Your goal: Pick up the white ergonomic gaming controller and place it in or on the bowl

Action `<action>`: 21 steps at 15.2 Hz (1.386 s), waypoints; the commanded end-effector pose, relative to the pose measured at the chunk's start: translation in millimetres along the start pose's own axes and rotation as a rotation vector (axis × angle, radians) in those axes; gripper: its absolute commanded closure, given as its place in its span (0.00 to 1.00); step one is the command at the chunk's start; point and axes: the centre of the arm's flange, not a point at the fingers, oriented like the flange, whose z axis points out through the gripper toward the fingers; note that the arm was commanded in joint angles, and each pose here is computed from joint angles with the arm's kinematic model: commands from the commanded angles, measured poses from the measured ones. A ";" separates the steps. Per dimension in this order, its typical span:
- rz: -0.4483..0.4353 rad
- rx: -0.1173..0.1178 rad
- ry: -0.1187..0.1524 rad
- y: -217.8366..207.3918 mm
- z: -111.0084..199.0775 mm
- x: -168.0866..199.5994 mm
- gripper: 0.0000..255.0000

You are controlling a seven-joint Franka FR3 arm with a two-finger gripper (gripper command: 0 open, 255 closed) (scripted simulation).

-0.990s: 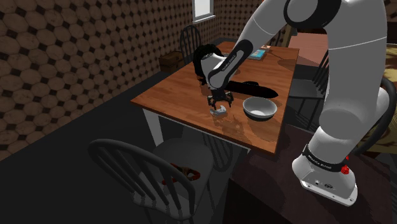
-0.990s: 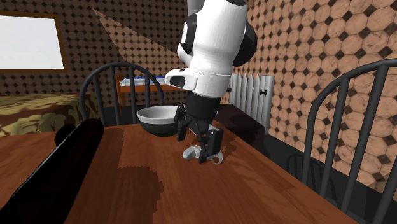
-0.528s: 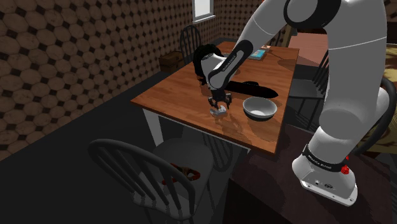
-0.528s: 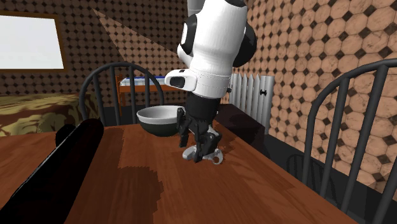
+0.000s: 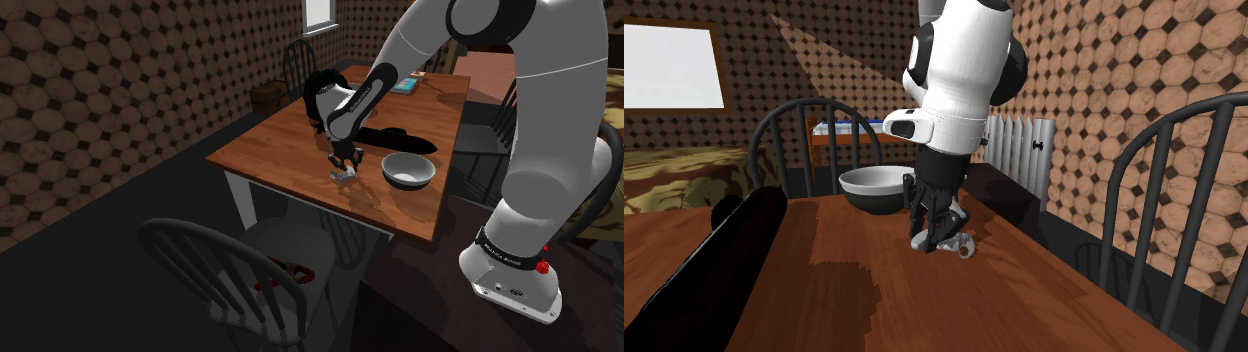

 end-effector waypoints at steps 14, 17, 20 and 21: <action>0.000 0.000 0.000 19.3 -65.8 3.2 1.00; 0.000 0.000 0.000 23.8 -81.0 3.9 1.00; 0.000 0.000 0.000 28.3 -96.1 4.6 1.00; 0.000 0.000 0.000 29.7 -101.2 4.9 1.00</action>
